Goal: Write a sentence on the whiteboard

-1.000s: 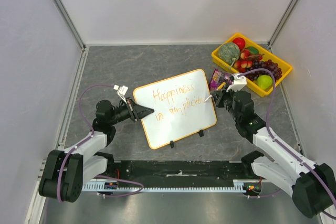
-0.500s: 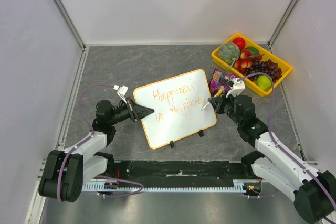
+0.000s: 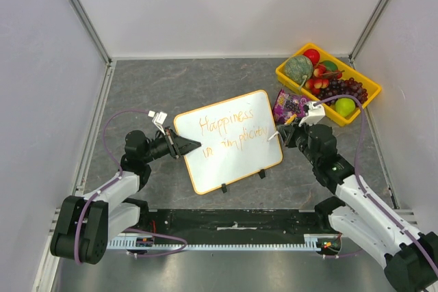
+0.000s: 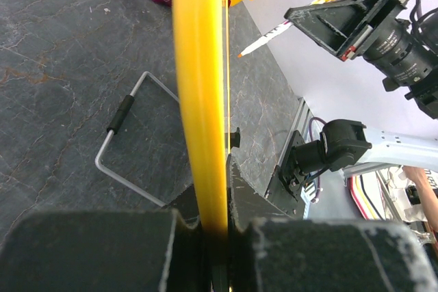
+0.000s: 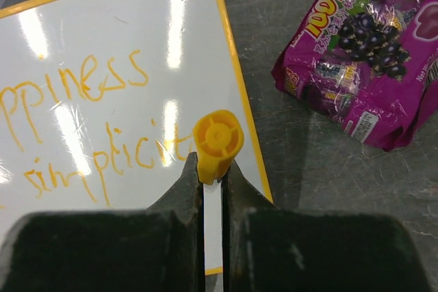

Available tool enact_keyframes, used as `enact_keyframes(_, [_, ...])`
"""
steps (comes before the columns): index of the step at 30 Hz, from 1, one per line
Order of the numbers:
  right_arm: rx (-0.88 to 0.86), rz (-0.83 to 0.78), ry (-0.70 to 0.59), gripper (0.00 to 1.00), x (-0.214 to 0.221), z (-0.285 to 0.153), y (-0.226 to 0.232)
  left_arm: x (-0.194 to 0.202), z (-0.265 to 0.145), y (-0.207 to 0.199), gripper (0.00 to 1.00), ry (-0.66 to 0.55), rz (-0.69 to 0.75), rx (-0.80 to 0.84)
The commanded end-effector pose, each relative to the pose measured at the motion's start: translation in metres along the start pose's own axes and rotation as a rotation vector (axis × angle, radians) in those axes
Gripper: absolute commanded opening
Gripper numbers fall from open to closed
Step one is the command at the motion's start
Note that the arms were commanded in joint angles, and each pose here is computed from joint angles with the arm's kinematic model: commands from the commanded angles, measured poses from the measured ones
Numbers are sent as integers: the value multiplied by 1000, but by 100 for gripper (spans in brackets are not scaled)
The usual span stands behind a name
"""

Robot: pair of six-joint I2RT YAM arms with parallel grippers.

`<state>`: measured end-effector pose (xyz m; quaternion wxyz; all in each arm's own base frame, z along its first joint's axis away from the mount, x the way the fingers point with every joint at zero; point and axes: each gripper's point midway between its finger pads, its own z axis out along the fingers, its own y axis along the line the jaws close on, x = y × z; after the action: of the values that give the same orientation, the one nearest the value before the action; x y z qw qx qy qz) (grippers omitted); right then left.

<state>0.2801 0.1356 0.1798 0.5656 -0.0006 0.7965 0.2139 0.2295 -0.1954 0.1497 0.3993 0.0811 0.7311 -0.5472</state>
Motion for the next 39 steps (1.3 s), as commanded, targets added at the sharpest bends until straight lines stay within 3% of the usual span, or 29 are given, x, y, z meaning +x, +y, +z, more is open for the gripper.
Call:
enact_keyframes(1, [53,-16,-43,0,-14,5,-8,18,-4,20,2,40,107,-50])
enact_keyframes(14, [50,-13,30,0,19,28,-13,18,-4,19,2,38,113,-45])
enact_keyframes(23, [-18,-2,-46,0,-30,-8,10,12,-12,21,5,-18,117,-118])
enact_keyframes(27, [-43,6,-25,0,-32,-23,16,13,-20,28,25,-52,96,-186])
enact_keyframes(31, [-62,19,-7,0,-28,-35,19,11,-25,26,55,-80,97,-204])
enact_keyframes(35, [-96,29,39,0,-17,-43,23,1,-30,23,71,-112,96,-249])
enact_keyframes(39, [-117,42,95,0,-4,-49,26,-20,-43,22,78,-188,91,-364])
